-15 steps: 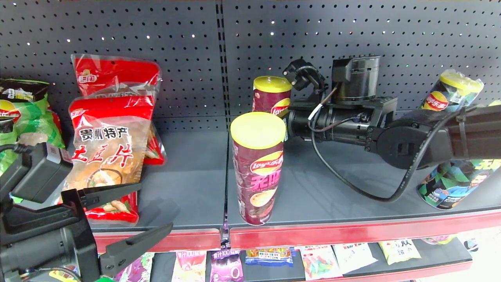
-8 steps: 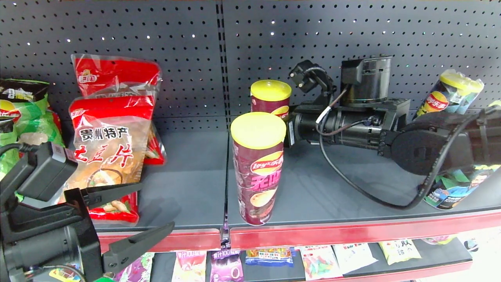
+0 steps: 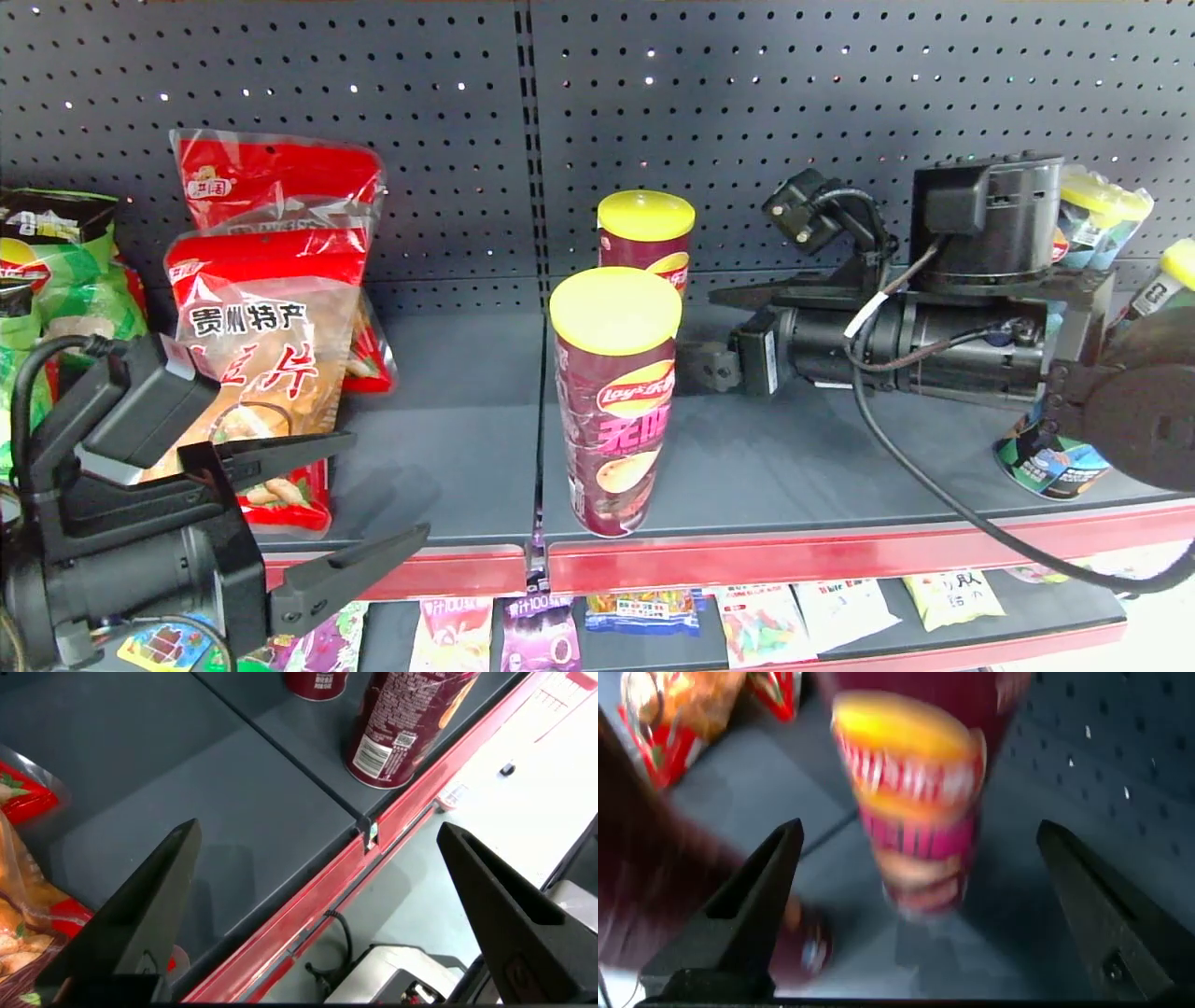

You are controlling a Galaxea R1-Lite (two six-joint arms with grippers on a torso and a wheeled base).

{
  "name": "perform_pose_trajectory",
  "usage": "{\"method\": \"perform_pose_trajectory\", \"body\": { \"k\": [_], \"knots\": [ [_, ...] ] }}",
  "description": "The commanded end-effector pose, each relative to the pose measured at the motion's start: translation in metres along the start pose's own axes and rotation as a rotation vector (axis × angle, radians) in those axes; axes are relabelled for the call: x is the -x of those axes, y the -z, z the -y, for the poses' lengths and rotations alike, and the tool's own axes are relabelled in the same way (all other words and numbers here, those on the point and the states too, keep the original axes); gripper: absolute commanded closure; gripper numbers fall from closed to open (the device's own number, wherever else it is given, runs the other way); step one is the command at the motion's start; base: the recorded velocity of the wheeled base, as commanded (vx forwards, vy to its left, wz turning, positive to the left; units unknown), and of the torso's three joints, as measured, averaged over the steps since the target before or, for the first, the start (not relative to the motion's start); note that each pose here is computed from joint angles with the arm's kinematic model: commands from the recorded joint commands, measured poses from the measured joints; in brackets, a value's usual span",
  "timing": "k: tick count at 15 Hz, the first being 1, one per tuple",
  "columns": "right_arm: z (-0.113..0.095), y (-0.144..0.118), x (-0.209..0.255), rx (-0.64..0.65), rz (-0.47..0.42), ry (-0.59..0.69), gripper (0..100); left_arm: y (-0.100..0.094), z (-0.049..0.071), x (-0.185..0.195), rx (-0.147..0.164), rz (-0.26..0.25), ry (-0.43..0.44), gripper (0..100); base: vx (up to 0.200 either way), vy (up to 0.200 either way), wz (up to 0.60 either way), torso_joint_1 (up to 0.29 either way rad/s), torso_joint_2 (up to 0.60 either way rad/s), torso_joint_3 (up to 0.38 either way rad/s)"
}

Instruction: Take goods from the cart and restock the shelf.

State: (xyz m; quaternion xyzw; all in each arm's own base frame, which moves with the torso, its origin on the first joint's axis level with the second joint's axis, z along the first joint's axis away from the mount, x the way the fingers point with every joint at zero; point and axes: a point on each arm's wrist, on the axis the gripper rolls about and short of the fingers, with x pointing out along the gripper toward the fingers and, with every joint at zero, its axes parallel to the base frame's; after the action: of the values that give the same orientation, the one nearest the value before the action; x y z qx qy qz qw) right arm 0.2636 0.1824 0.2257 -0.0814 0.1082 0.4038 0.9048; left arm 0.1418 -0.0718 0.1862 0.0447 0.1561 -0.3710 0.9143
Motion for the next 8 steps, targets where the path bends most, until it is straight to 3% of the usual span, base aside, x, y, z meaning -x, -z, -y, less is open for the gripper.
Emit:
{"method": "perform_pose_trajectory", "body": {
  "k": [1,3,8],
  "knots": [
    [0.001,0.001,0.02,-0.002,0.007,0.021,0,0.001,-0.002,-0.009,-0.005,-0.03,0.007,0,0.0,0.0,0.0,0.0,0.0,0.0],
    [0.0,0.011,0.038,-0.011,-0.012,0.038,0,0.0,-0.006,-0.021,-0.036,-0.057,0.012,0,0.0,0.0,0.0,0.0,0.0,0.0],
    [-0.021,0.038,0.101,-0.008,-0.027,0.065,0,0.001,-0.009,-0.053,-0.067,-0.133,0.06,0,0.0,0.0,0.0,0.0,0.0,0.0]
  ]
}}
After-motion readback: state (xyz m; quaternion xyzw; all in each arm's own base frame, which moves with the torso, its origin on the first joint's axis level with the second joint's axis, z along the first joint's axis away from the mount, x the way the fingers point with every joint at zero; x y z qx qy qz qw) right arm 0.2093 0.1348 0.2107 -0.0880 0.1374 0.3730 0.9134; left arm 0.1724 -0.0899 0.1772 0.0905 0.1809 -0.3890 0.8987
